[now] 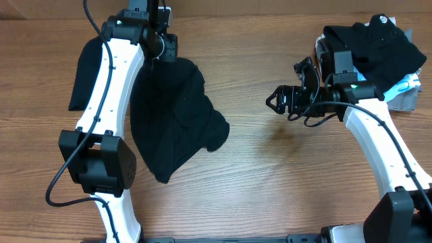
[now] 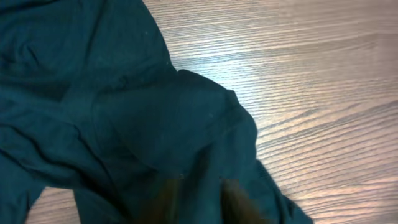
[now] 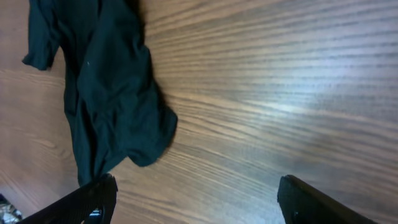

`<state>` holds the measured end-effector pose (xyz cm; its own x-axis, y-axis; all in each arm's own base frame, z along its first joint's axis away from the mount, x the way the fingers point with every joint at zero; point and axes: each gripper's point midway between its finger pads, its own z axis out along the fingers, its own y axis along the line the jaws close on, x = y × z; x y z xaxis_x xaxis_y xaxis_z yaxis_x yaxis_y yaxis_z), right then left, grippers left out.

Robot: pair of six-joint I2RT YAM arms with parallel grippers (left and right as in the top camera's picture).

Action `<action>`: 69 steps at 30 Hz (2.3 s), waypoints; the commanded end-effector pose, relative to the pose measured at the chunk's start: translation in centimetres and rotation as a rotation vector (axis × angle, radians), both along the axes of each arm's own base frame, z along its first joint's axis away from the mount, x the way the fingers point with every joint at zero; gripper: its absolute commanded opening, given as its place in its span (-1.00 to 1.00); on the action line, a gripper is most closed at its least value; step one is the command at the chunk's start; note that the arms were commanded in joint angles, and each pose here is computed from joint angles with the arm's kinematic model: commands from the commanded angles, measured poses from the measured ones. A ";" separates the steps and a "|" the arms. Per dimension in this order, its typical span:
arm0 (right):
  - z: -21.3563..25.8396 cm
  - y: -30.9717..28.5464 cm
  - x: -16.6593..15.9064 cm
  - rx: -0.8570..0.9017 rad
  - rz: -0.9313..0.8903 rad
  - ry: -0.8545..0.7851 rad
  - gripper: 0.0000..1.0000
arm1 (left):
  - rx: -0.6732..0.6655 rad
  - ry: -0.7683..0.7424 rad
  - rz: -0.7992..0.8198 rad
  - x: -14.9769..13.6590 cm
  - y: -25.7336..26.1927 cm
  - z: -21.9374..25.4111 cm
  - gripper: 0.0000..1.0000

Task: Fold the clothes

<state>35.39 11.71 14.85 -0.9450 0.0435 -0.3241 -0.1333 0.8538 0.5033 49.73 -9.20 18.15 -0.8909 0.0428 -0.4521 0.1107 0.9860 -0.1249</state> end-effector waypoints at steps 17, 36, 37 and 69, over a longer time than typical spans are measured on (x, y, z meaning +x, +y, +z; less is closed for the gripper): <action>-5.5 1.8 -3.5 0.014 -0.021 0.140 0.73 | -0.018 0.006 -0.231 4.9 -7.2 -12.0 0.14; -5.2 1.9 -2.7 0.016 -0.022 0.102 0.73 | 0.125 0.052 -0.014 4.9 -3.6 -11.8 -0.92; -5.2 1.9 -2.7 0.016 -0.022 0.102 0.74 | 0.138 0.050 -0.005 4.9 -3.3 -11.0 -0.92; -5.3 7.8 -3.2 -0.035 0.021 0.047 0.54 | 0.050 -0.434 0.073 -0.4 -0.3 20.5 -0.92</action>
